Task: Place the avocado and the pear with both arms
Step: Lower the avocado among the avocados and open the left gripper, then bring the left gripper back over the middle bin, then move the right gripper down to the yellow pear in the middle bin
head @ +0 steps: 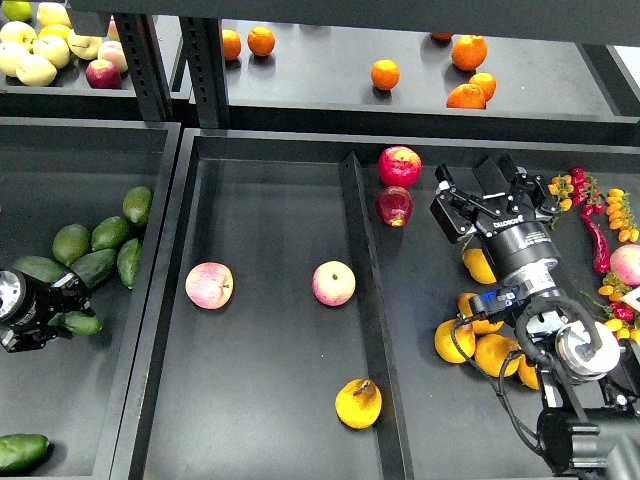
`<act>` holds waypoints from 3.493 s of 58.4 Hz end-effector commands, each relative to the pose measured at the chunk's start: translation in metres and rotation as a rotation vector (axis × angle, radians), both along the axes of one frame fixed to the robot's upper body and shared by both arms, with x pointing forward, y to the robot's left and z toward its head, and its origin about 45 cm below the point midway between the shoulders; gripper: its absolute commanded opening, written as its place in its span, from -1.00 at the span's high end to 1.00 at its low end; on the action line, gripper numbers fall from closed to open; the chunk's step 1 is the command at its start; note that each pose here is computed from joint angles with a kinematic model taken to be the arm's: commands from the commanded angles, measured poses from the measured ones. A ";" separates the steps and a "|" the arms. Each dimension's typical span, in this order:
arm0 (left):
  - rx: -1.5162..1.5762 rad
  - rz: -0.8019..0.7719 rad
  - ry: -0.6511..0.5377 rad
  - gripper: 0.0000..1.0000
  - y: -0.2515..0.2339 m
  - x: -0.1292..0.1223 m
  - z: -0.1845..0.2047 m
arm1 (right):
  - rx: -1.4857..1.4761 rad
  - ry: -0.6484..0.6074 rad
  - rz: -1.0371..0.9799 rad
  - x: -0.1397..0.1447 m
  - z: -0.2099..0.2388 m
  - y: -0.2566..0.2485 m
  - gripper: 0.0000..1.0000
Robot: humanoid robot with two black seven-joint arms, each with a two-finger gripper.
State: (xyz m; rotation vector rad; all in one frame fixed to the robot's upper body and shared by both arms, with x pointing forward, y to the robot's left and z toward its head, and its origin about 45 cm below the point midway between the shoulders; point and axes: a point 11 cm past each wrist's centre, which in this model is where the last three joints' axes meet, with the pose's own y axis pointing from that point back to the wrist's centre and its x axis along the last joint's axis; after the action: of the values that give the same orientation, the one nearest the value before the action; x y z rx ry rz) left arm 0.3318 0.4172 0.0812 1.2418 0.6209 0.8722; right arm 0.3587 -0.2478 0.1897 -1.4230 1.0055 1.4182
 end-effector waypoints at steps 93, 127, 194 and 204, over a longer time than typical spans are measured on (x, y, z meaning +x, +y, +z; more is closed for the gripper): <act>-1.330 0.590 -0.476 -0.98 -0.145 0.031 0.084 | -0.004 -0.043 0.059 -0.025 -0.021 0.004 -0.99; -1.470 0.738 -0.443 -0.98 -0.167 -0.045 0.057 | -0.233 -0.189 0.368 -0.050 -0.034 0.028 -1.00; -1.455 0.759 -0.339 -0.99 -0.190 -0.073 0.032 | -1.041 0.016 1.070 -0.096 -0.108 -0.025 -0.99; -1.454 0.759 -0.331 -0.99 -0.191 -0.076 0.031 | -1.061 0.037 1.110 -0.103 -0.121 -0.022 -0.97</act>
State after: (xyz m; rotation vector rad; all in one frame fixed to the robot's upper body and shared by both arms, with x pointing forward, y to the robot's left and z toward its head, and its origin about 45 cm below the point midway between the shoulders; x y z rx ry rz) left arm 0.2571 0.2272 0.1127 -0.4885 1.1492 0.8697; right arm 0.2609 -0.2724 0.0773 -3.0469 1.0824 1.6453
